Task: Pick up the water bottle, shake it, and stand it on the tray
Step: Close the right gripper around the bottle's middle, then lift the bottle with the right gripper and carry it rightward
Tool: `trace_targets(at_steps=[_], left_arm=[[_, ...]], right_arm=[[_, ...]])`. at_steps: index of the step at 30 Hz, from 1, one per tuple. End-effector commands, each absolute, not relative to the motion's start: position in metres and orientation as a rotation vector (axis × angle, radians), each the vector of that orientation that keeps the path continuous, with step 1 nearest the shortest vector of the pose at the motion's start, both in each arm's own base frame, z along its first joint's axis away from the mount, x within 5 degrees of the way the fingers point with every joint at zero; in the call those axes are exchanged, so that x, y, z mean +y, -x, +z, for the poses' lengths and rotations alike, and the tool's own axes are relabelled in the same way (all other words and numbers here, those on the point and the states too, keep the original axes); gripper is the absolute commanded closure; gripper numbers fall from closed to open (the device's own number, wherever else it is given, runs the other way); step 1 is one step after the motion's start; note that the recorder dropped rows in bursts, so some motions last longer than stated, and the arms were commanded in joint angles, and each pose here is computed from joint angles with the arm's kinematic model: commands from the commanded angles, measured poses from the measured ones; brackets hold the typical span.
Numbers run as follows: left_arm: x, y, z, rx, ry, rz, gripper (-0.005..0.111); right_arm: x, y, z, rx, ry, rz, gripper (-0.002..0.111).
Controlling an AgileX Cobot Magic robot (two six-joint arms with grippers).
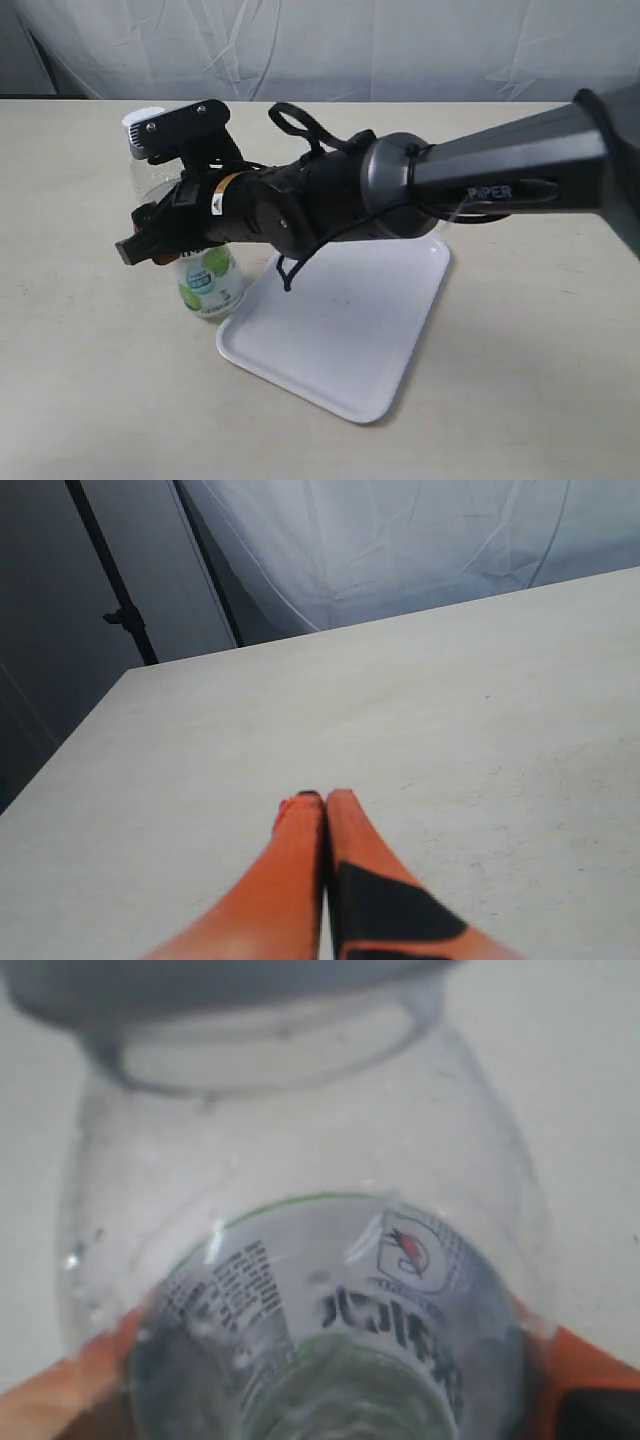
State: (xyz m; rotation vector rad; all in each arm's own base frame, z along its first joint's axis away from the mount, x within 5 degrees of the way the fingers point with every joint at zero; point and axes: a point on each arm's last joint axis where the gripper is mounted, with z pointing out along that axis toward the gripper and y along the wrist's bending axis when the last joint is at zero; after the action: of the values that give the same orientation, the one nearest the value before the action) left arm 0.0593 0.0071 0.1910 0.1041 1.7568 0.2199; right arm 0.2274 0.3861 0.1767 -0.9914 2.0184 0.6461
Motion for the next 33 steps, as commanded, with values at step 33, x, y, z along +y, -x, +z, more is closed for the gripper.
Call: trace_targets(at_steps=[33], left_arm=[[0.007,-0.059,0.192,1.74,-0.102,0.217,0.107]], right_arm=[[0.221,-0.204,0.325,2.044,0.406,0.204,0.109]])
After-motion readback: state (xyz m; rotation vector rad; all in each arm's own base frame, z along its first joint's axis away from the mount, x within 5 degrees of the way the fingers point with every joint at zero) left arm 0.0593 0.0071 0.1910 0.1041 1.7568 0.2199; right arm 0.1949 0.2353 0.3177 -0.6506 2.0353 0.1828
